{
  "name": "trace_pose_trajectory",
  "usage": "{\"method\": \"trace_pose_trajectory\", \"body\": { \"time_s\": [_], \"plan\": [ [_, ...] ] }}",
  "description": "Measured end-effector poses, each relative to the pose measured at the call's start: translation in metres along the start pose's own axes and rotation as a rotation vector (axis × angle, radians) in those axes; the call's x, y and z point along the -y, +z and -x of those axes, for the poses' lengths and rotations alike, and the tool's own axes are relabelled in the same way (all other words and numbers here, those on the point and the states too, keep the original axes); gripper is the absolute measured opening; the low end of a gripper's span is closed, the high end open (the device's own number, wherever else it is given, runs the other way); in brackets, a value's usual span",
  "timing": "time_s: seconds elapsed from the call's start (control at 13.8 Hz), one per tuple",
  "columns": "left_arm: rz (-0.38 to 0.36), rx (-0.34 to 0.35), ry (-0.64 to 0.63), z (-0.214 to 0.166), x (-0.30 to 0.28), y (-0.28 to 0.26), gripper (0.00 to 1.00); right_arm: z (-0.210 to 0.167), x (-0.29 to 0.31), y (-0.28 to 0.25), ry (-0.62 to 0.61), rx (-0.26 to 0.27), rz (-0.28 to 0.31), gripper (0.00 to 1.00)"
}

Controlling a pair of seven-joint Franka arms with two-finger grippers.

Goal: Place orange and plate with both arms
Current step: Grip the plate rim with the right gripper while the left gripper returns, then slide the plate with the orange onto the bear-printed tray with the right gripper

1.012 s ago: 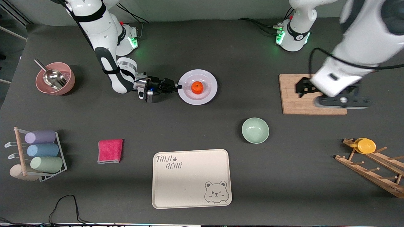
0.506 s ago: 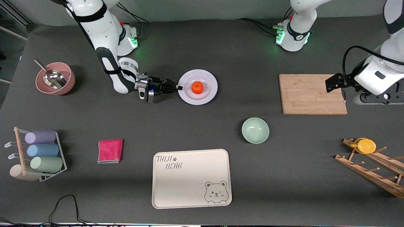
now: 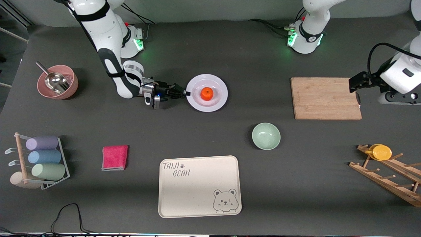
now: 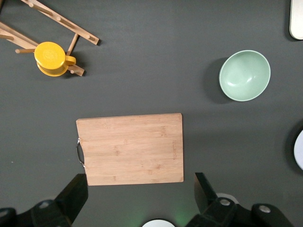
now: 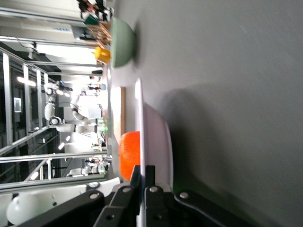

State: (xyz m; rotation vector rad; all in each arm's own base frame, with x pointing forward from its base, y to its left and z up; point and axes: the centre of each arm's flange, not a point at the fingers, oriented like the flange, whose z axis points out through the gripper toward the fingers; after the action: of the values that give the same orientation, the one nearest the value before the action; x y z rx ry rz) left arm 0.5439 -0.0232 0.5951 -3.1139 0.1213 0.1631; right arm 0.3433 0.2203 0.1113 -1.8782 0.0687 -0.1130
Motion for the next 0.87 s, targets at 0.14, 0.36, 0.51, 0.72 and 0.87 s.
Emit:
{"method": "trace_pose_trajectory", "body": {
  "time_s": [0.14, 0.36, 0.51, 0.72, 0.87],
  "plan": [
    [0.015, 0.004, 0.009, 0.002, 0.025, 0.003, 1.0, -0.021, 0.03, -0.01, 0.002, -0.01, -0.039, 0.04],
    [0.021, 0.004, 0.02, 0.003, 0.029, 0.003, 1.0, -0.047, 0.084, -0.032, 0.007, -0.011, -0.089, 0.04],
    [0.02, 0.003, 0.036, 0.002, 0.02, 0.002, 1.0, -0.056, 0.107, -0.044, 0.009, -0.011, -0.103, 0.04],
    [0.019, -0.002, 0.051, 0.002, 0.012, 0.001, 1.0, -0.068, 0.11, -0.053, 0.007, -0.032, -0.105, 0.04],
    [0.019, -0.004, 0.051, 0.002, 0.012, 0.0, 1.0, -0.094, 0.108, -0.05, 0.004, -0.052, -0.104, 0.04]
  ]
}}
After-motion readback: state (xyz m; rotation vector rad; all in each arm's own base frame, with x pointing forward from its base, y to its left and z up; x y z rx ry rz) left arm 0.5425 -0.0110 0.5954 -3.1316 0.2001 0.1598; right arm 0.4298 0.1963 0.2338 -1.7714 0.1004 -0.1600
